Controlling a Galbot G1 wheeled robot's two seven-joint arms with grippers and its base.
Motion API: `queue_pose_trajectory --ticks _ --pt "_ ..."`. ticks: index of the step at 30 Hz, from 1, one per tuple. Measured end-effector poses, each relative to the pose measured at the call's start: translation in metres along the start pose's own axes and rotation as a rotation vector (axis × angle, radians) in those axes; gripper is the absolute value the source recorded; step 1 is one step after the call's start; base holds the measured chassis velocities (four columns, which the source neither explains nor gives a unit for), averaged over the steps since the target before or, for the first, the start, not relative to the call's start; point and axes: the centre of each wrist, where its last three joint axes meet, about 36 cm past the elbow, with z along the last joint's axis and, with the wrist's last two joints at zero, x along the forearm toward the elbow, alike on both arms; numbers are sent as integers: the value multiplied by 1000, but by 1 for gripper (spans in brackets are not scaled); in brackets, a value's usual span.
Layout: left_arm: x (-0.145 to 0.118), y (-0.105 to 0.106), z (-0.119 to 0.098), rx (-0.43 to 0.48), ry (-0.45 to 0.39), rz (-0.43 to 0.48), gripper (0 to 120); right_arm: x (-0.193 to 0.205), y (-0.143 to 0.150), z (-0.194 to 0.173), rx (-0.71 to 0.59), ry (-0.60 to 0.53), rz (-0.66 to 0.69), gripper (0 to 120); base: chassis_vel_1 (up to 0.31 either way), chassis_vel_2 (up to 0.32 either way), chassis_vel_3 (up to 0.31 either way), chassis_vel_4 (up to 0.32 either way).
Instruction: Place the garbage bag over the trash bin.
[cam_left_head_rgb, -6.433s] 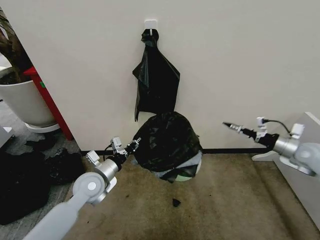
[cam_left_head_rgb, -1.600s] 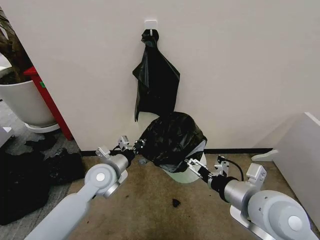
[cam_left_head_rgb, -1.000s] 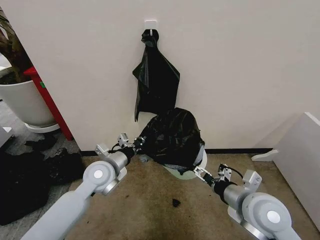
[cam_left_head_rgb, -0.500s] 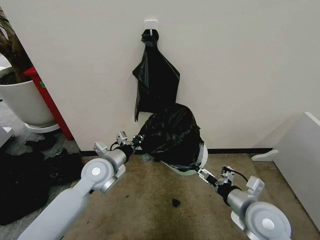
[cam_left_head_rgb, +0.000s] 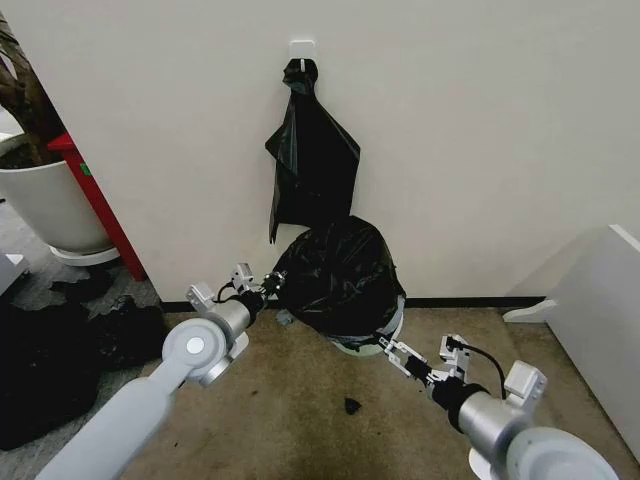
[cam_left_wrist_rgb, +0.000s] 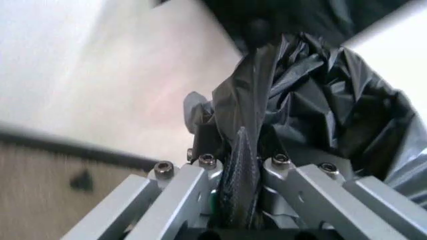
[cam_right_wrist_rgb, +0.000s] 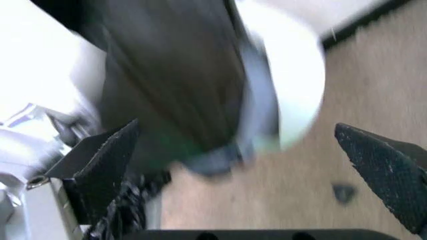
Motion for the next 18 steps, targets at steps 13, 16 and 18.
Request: queue_pose_trajectory --ticks 13,16,18 --pt "24 62 19 -908 -138 335 4 -40 -88 -188 335 8 -520 100 0 0 0 0" --pt "27 67 20 -1030 -155 391 4 -52 -93 -201 384 48 -543 100 0 0 0 0" --pt "31 70 20 -1133 -170 460 4 -62 -101 -209 439 99 -560 100 0 0 0 0"
